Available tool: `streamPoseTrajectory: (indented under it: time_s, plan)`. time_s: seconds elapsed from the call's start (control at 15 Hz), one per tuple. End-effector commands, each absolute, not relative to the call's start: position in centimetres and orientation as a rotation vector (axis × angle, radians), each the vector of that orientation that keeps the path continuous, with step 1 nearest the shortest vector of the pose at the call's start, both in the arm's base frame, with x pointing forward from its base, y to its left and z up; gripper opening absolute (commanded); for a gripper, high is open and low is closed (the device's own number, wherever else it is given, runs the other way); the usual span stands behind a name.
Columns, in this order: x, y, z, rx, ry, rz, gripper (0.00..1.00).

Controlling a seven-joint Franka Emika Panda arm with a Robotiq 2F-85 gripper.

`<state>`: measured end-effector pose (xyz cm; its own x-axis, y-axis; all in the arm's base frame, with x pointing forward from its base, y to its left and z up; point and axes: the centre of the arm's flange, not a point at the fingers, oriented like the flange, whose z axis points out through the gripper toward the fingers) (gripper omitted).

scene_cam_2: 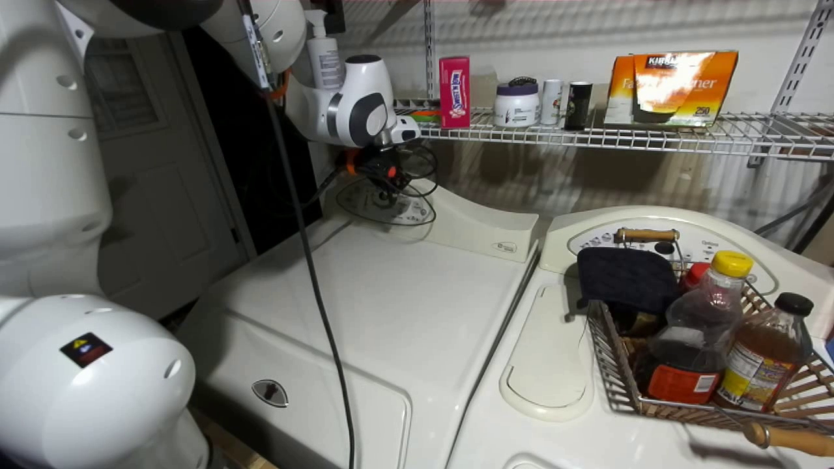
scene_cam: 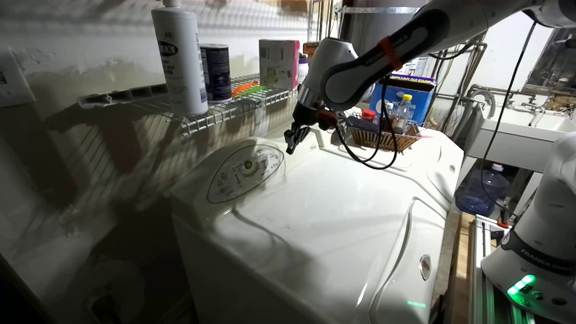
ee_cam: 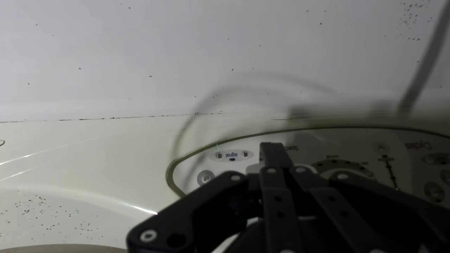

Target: Press a button on the washing machine

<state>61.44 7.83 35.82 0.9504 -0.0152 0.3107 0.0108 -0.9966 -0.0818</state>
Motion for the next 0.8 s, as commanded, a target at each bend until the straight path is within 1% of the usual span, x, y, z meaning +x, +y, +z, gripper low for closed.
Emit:
streamPoseTrajectory:
  time_s: [0.0, 0.73]
  plan:
    - [61.4, 7.8, 35.8, -3.021, 0.003, -0.482, 0.01]
    - [65.2, 6.0, 32.7, -3.009, -0.013, -0.513, 0.0]
